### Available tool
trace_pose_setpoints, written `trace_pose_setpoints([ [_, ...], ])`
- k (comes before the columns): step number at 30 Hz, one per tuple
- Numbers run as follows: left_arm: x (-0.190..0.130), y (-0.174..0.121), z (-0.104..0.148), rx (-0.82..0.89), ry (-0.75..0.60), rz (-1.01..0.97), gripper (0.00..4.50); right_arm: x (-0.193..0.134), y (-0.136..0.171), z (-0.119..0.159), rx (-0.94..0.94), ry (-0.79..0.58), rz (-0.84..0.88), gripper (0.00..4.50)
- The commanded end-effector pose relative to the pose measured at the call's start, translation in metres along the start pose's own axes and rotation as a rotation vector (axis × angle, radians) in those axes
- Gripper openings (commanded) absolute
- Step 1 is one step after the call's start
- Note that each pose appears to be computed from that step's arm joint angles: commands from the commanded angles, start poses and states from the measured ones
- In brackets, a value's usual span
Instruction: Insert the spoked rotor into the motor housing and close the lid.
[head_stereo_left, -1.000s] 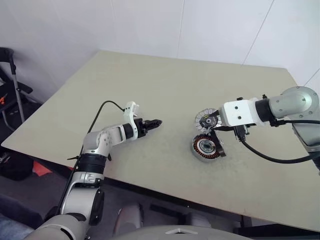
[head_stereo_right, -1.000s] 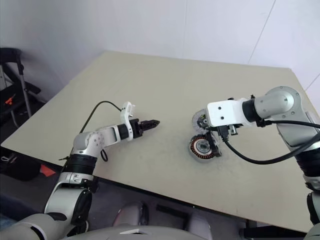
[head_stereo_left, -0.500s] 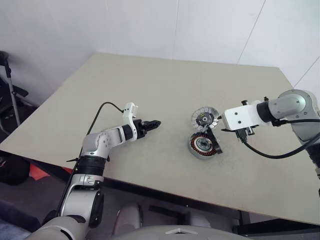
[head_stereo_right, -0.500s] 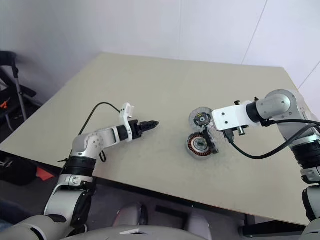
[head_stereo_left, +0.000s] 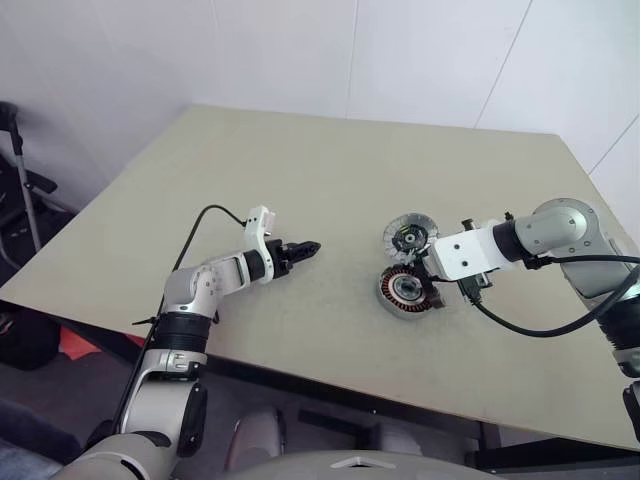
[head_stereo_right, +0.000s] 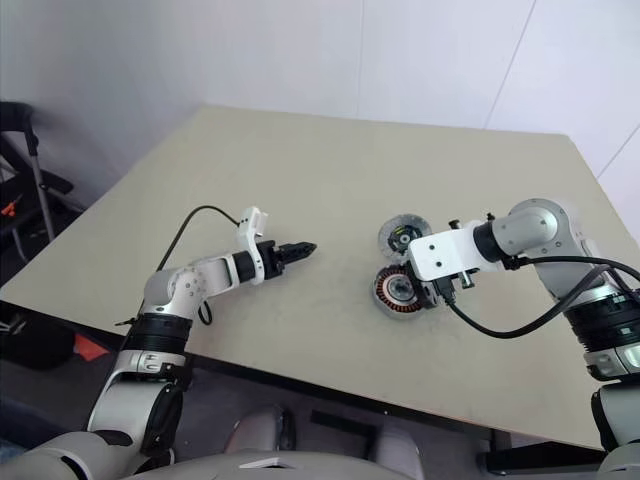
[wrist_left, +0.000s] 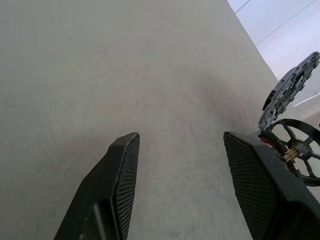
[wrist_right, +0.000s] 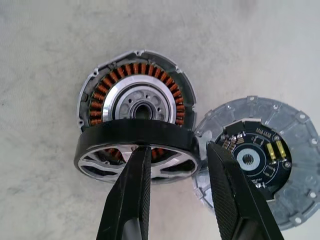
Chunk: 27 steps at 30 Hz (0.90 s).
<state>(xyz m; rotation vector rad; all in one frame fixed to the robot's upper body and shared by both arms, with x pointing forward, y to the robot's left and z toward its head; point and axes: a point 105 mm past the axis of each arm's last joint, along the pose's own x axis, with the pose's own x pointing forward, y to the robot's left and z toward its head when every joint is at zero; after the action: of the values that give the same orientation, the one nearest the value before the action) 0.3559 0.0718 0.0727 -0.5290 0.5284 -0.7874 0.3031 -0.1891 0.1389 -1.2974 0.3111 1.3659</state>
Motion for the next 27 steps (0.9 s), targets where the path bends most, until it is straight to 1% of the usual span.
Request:
trace_pose_setpoints([
  [1, -0.003, -0.005, 0.013, 0.032, -0.044, -0.017, 2.82, -0.003, -0.009, 0.013, -0.043, -0.032, -0.029, 1.93],
  [11, -0.005, -0.004, 0.013, 0.032, -0.047, -0.008, 2.82, 0.01, -0.008, 0.01, -0.034, -0.024, -0.013, 1.93],
  [13, -0.005, -0.003, 0.013, 0.032, -0.048, -0.005, 2.82, 0.011, -0.011, 0.01, -0.032, -0.024, -0.021, 1.54],
  [18, -0.005, -0.002, 0.013, 0.031, -0.048, -0.001, 2.82, 0.011, -0.014, 0.009, -0.038, -0.019, -0.035, 0.02],
  [27, -0.005, -0.001, 0.013, 0.029, -0.048, 0.003, 2.82, 0.003, -0.02, 0.013, -0.063, -0.012, -0.054, 0.02],
])
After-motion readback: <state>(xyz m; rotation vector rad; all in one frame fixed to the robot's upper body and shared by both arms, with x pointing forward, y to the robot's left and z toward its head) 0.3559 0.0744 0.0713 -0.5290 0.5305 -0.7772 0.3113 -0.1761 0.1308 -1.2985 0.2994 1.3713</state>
